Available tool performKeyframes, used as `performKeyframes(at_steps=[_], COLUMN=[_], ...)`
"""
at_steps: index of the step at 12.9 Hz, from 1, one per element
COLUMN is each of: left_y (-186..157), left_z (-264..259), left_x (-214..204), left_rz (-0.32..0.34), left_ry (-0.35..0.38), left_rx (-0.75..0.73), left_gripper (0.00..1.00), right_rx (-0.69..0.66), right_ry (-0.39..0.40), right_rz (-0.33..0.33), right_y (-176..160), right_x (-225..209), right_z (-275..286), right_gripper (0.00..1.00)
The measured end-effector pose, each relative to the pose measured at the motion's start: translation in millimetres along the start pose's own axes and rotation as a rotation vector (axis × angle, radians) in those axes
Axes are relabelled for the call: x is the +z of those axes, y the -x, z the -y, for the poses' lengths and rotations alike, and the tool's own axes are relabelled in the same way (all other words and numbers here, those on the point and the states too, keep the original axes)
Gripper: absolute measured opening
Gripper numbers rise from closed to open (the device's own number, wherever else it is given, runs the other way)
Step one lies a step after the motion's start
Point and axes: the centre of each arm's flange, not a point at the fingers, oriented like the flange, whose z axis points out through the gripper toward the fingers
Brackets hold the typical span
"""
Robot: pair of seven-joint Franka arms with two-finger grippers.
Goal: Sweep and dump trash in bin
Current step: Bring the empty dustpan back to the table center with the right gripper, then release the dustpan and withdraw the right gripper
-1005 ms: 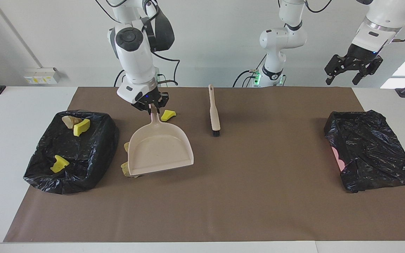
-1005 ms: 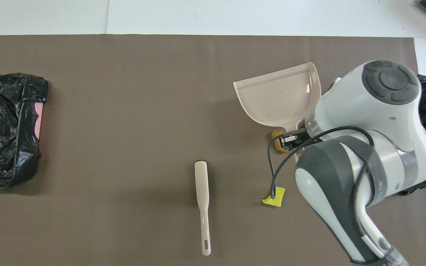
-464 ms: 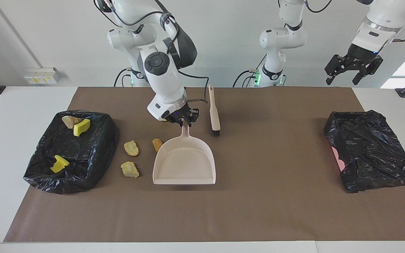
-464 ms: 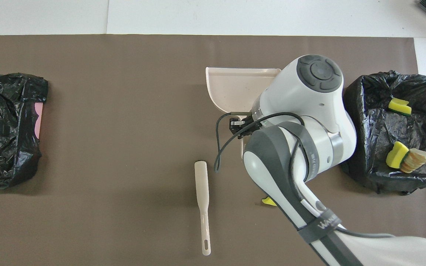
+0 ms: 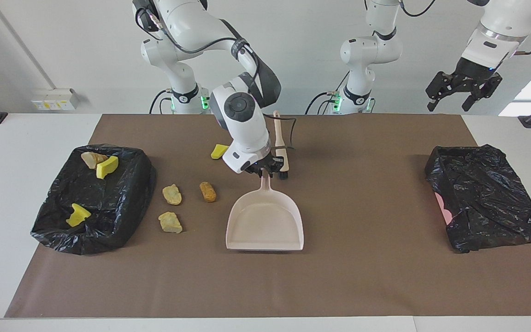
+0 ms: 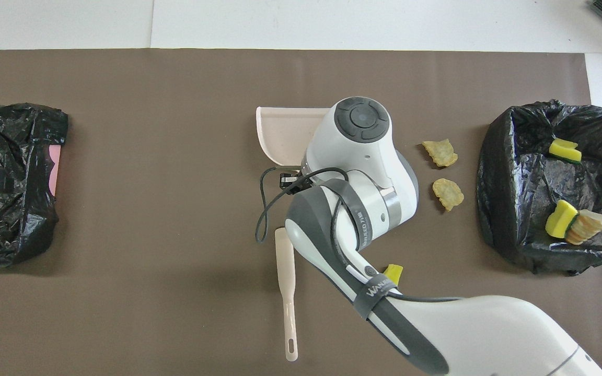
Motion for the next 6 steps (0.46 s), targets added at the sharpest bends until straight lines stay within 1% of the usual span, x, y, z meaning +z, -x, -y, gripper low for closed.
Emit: performKeyframes(at_steps=[2,4,5,6], left_y=[0.0,0.0,0.0,0.0], left_z=[0.0,0.0,0.0,0.0], left_x=[0.0,0.0,0.0,0.0], left_rz=[0.000,0.000,0.000,0.000], left_ry=[0.000,0.000,0.000,0.000], left_rx=[0.000,0.000,0.000,0.000], left_gripper=[1.00,1.00,1.00,1.00], right_rx=[-0.012,-0.007,-0.004,-0.003], right_ry=[0.008,0.003,0.002,0.000], right_rz=[-0.012,-0.023,-0.029,-0.033], right_y=[-9.5,-15.5,-17.6,-18.5], right_x=[19.0,16.1,13.3,11.3], right_z=[6.6,4.9,3.4,3.2], right_gripper=[0.31,0.31,0.36,0.48])
